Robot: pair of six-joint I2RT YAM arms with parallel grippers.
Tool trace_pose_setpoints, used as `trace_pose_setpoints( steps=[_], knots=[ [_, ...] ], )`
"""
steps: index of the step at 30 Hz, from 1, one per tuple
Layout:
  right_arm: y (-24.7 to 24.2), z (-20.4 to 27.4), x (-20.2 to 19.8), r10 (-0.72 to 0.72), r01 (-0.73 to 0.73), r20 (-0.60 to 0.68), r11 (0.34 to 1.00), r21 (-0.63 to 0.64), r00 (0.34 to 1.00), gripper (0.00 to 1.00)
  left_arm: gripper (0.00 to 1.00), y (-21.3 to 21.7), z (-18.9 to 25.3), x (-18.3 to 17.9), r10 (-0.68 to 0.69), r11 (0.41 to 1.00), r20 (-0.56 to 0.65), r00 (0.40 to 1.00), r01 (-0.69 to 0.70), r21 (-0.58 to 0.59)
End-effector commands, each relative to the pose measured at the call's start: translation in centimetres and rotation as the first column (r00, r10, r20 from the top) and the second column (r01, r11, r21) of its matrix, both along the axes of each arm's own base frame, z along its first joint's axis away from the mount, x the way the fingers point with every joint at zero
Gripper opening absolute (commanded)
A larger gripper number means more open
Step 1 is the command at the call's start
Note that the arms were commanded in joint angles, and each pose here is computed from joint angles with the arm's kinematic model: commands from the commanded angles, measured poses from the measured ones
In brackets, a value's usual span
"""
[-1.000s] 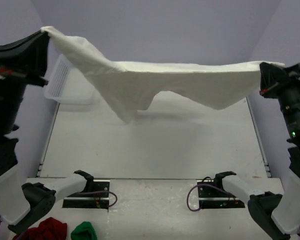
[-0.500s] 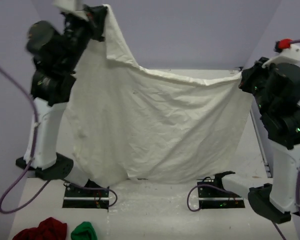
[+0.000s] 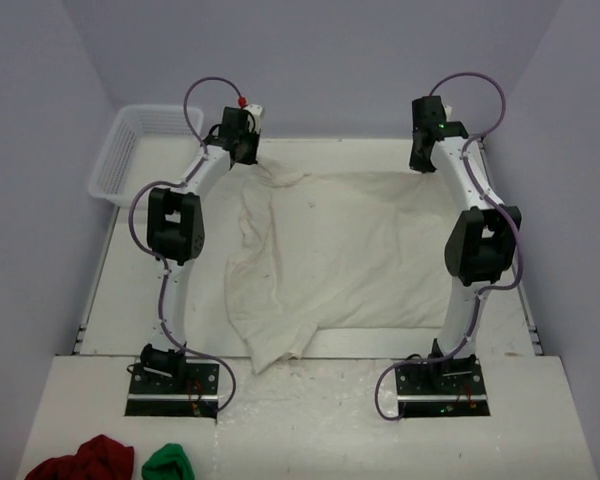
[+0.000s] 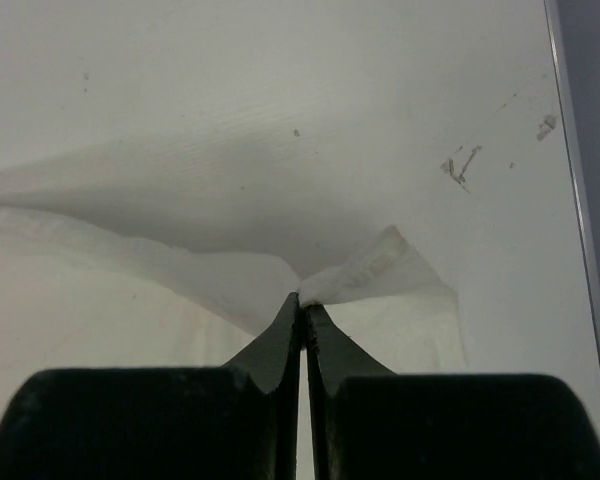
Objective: Fold and stack the t-shirts
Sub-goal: Flatten out the tshirt, then fold the flattened tshirt in 1/3 of the way
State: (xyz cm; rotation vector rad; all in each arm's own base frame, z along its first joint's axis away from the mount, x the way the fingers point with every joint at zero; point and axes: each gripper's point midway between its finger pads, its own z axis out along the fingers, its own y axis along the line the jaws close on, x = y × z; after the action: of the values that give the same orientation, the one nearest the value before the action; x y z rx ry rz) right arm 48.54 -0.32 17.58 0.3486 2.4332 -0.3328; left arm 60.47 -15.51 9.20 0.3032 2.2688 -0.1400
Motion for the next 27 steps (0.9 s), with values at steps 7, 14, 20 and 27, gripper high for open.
trace_pose_setpoints(
  steps=[7,14,20,27],
  knots=[
    [-3.2,1.7,5.2,-0.022,0.024,0.112,1.000,-0.017,0.993,0.00,0.00,1.0,7.8,4.3,0.019,0.999,0.249,0.968,-0.011,-0.034],
    [-3.7,0.5,7.5,-0.014,0.014,0.134,1.000,0.004,0.991,0.00,0.00,2.5,9.5,5.9,0.043,0.999,0.329,0.943,-0.047,0.004],
    [-4.6,0.8,9.0,-0.006,0.007,0.140,1.000,-0.009,0.990,0.00,0.00,1.7,11.0,6.7,0.005,1.000,0.361,0.932,0.004,-0.023],
    [-7.8,0.4,9.4,-0.052,0.056,0.142,0.998,-0.018,0.988,0.00,0.00,-2.3,11.8,5.6,-0.134,0.989,0.376,0.917,0.150,-0.012]
  ],
)
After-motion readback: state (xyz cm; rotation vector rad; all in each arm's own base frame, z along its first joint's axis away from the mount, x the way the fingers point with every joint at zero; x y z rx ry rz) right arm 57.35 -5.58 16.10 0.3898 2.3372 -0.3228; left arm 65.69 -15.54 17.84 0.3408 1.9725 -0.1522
